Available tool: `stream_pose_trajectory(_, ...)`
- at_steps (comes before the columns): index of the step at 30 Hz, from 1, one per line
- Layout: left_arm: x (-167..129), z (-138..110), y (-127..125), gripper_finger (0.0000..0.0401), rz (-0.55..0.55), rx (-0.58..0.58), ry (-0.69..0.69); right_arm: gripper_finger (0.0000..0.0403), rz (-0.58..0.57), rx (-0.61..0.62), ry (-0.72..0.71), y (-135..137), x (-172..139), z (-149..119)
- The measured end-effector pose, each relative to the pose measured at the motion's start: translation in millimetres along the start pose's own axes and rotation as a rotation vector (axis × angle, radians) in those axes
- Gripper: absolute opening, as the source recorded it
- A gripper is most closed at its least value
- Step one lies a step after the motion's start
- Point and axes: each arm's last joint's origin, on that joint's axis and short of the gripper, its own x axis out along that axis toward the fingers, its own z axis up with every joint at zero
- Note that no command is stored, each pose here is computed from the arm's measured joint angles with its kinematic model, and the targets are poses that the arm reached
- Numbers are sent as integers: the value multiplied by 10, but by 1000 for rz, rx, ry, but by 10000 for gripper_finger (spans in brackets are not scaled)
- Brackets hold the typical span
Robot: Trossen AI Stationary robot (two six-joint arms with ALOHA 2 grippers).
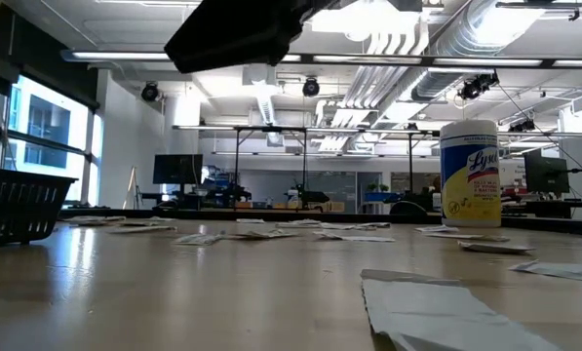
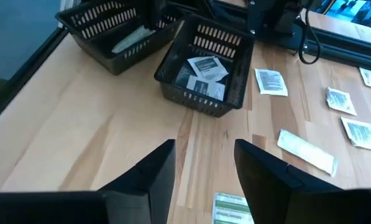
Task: Pick & Place First Aid Supplies
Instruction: Put the bandage into the bottom black bin
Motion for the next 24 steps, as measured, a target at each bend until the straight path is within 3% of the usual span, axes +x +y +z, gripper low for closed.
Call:
stream_pose_trajectory(11,0,3,-3,24,-3,3,-3,155,-3,-5,15,-70,28,-57)
stream_pose_trajectory(17,-1,6,-5,24,-4,2,-7,156,-31,-30,66,-65,220,-218)
stream_pose_trajectory(24,-1,16,-17,25,-16,-2,-17,156,-164,40,123,-305,367,-367)
